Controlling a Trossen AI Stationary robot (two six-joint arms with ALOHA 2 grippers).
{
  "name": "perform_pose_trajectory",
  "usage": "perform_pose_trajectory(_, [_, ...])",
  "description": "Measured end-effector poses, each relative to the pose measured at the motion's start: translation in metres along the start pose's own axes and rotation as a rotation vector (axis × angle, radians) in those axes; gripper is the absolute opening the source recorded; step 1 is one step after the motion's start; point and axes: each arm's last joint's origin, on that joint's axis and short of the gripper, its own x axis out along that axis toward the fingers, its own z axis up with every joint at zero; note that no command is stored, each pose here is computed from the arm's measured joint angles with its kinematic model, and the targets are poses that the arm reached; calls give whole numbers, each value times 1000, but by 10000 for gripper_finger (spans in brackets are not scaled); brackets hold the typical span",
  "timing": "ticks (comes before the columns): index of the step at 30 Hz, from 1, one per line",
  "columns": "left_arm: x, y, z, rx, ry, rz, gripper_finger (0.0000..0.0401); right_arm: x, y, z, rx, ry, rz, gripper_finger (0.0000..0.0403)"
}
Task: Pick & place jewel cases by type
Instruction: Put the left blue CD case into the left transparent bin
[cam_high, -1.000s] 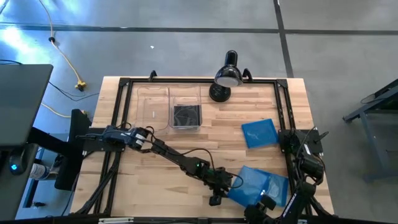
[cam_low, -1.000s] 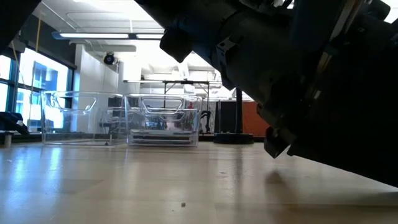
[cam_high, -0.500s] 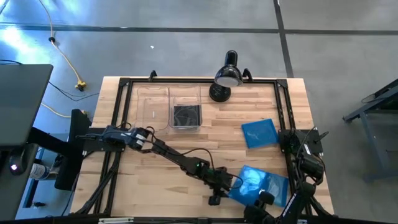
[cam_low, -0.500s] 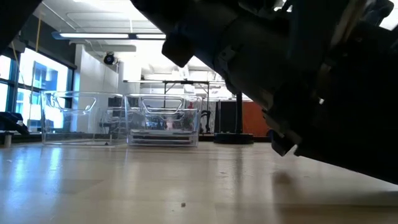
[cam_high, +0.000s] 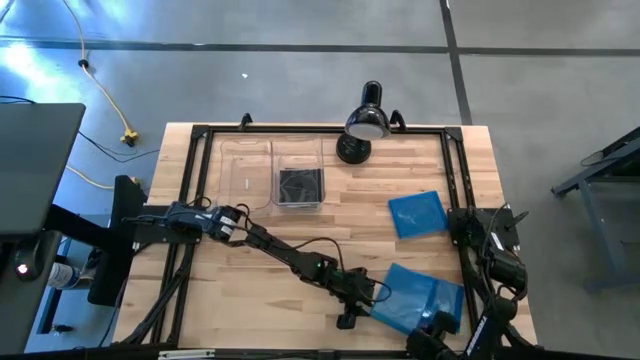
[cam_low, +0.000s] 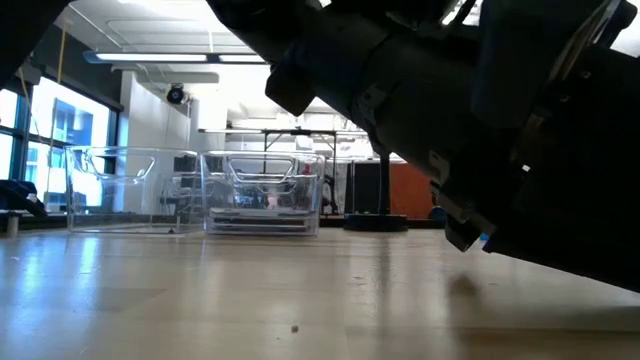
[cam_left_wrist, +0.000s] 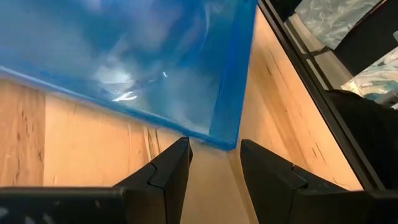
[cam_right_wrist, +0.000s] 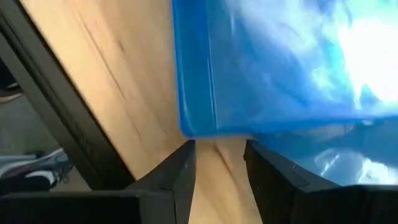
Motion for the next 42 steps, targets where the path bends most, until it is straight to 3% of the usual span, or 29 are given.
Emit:
perform_pose_trajectory(7, [0,0,0,-1,-1,0,147,-8,-2,-17,95,101,-1,129])
perform_pose_trajectory(13, [0,-1,0,-3,2,4,146,-36,-5,-22,189,123,73,129])
perform_pose_trajectory(17, [0,-1,0,-2,2,4,146,-41,-4,-11,145,37,96,128])
perform_pose_trajectory(25, [0,-1,0,-3,0,3,146,-41,4,23,52,0,125,128])
perform_pose_trajectory(42, [0,-1,1,-27,-2,-8,146,-43,-3,28,-47,-19,56,79])
